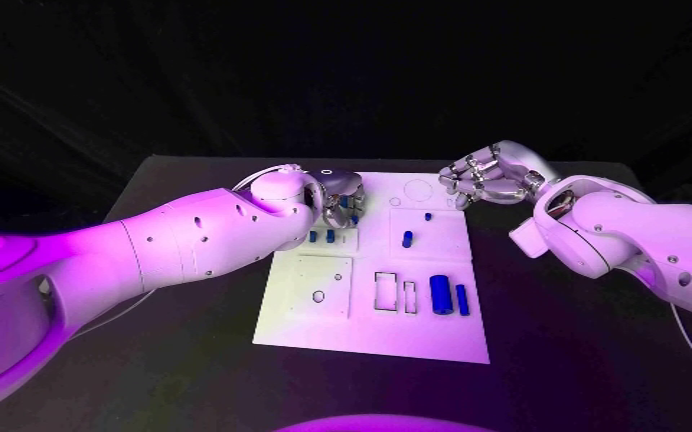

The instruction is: Assemble the parts on the task board

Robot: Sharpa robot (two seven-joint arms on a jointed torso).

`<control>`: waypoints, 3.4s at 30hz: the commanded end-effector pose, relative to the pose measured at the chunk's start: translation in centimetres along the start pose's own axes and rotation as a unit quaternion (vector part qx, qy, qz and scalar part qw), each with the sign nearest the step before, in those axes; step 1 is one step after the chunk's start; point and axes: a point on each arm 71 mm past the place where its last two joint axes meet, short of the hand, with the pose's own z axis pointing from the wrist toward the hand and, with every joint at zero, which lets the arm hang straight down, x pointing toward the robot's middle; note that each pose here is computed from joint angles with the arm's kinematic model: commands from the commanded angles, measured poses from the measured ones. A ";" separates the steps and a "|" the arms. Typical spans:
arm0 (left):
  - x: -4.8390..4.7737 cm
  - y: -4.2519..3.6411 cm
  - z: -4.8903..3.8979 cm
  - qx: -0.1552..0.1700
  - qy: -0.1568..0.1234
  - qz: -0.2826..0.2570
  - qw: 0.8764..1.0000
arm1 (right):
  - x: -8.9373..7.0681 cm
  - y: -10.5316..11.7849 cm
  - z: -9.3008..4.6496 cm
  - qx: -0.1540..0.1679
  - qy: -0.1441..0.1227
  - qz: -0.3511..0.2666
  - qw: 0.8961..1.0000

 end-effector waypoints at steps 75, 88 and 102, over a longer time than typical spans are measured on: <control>-1.91 5.20 -3.95 -0.052 -0.010 -0.086 0.995 | -0.1 -0.1 0.1 -0.002 0.001 -0.005 1.000; -1.40 4.99 -3.46 -0.051 0.011 -0.081 0.995 | 0.0 -0.1 0.1 -0.003 0.001 -0.004 1.000; -1.04 4.92 -3.21 -0.052 0.022 -0.075 0.996 | 0.1 0.0 0.1 -0.004 0.002 -0.004 1.000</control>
